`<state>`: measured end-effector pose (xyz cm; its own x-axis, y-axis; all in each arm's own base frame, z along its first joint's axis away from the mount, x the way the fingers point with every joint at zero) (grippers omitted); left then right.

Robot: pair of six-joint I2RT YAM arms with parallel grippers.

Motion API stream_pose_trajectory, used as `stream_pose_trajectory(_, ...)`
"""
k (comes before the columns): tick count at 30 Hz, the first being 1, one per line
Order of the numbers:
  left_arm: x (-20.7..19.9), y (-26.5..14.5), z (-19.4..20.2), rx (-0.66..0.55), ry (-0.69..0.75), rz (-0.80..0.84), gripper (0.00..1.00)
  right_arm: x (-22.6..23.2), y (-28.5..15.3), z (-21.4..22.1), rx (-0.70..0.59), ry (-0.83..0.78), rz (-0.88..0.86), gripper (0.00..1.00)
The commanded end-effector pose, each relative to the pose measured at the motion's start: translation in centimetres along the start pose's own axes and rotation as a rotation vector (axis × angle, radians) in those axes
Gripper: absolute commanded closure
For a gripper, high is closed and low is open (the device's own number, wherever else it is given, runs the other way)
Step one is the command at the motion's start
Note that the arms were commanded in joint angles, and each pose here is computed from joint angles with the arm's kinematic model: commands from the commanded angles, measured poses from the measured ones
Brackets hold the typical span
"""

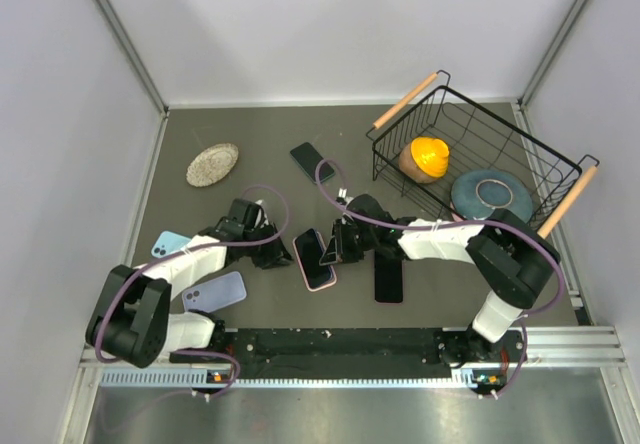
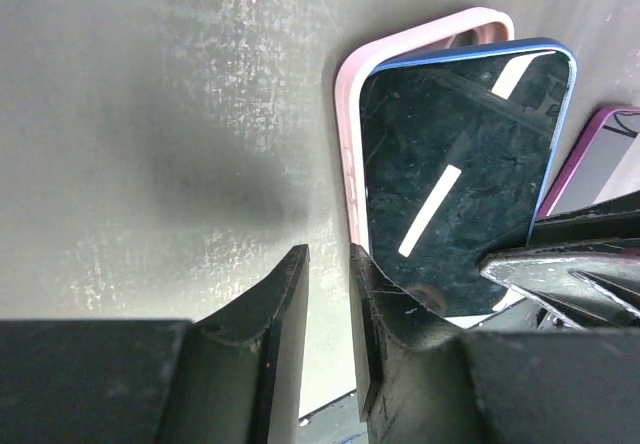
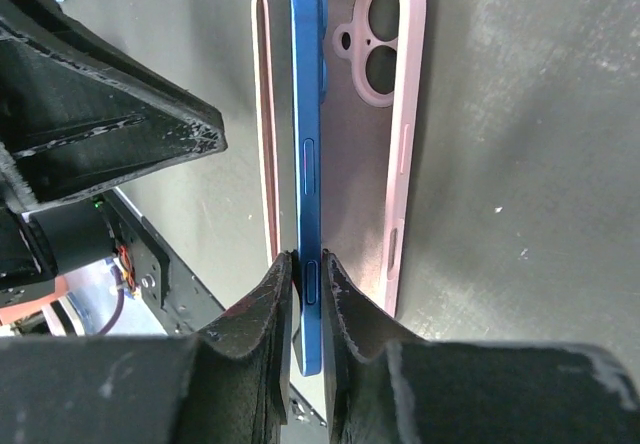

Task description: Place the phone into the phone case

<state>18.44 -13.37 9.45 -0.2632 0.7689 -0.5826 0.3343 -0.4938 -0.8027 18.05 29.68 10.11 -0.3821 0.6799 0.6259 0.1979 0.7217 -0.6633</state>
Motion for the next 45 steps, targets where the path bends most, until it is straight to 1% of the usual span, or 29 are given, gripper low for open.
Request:
stream_pose_trajectory(1,-0.4,-0.6,-0.1,-0.034,0.009,0.021,0.71,-1.0,0.5,0.5,0.025,-0.021,0.088,0.87)
stream_pose_trajectory(5,-0.6,-0.2,0.0,-0.016,0.009,0.069,0.7,-1.1,0.8,0.7,0.021,-0.006,0.069,0.88)
stream_pose_trajectory(7,-0.6,0.2,0.4,0.013,0.005,0.102,0.69,-1.3,1.1,0.9,0.03,0.003,0.067,0.88)
stream_pose_trajectory(8,-0.8,0.3,0.3,0.006,0.009,0.127,0.7,-1.3,1.2,1.0,0.03,0.008,0.066,0.88)
stream_pose_trajectory(14,-0.2,1.1,0.5,0.014,0.015,0.126,0.67,-1.7,1.5,1.3,0.04,0.018,0.068,0.85)
stream_pose_trajectory(16,-0.1,1.3,0.5,0.017,0.014,0.126,0.66,-1.6,1.5,1.3,0.04,0.021,0.066,0.82)
stream_pose_trajectory(22,0.0,1.7,0.4,0.019,0.016,0.123,0.65,-1.4,1.2,1.1,0.029,0.019,0.069,0.81)
stream_pose_trajectory(28,0.7,2.4,0.4,0.03,0.003,0.074,0.65,-1.3,1.2,0.9,0.033,0.017,0.072,0.8)
stream_pose_trajectory(30,1.1,2.7,0.3,0.031,-0.002,0.02,0.66,-1.3,1.1,0.9,0.033,0.016,0.072,0.79)
stream_pose_trajectory(33,1.9,3.1,0.3,0.046,-0.01,-0.067,0.67,-1.2,1.0,0.8,0.031,0.015,0.082,0.74)
stream_pose_trajectory(34,2.1,3.2,0.4,0.054,-0.01,-0.086,0.68,-1.1,0.9,0.6,0.027,0.011,0.083,0.7)
stream_pose_trajectory(38,2.8,3.5,0.5,0.077,-0.021,-0.159,0.7,-0.8,0.4,0.2,0.015,-0.001,0.093,0.62)
stream_pose_trajectory(40,3.0,3.6,0.5,0.071,-0.02,-0.181,0.71,-0.7,0.0,0.1,0.014,-0.006,0.114,0.57)
stream_pose_trajectory(45,3.1,3.8,0.5,0.079,-0.017,-0.201,0.75,-1.0,-0.7,-0.1,0.011,-0.023,0.182,0.48)
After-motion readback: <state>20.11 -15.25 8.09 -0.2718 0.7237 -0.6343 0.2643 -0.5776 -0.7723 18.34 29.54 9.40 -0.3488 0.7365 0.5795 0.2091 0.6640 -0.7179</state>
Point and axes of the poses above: each gripper's point midway between its finger pads, its own y axis out along the fingers, its own x axis along the line the jaws close on, z = x × y, the point moved 8 cm from there along -y, back along the fingers, and after that the axes turned 7 degrees about -y, right-handed, at the moved point
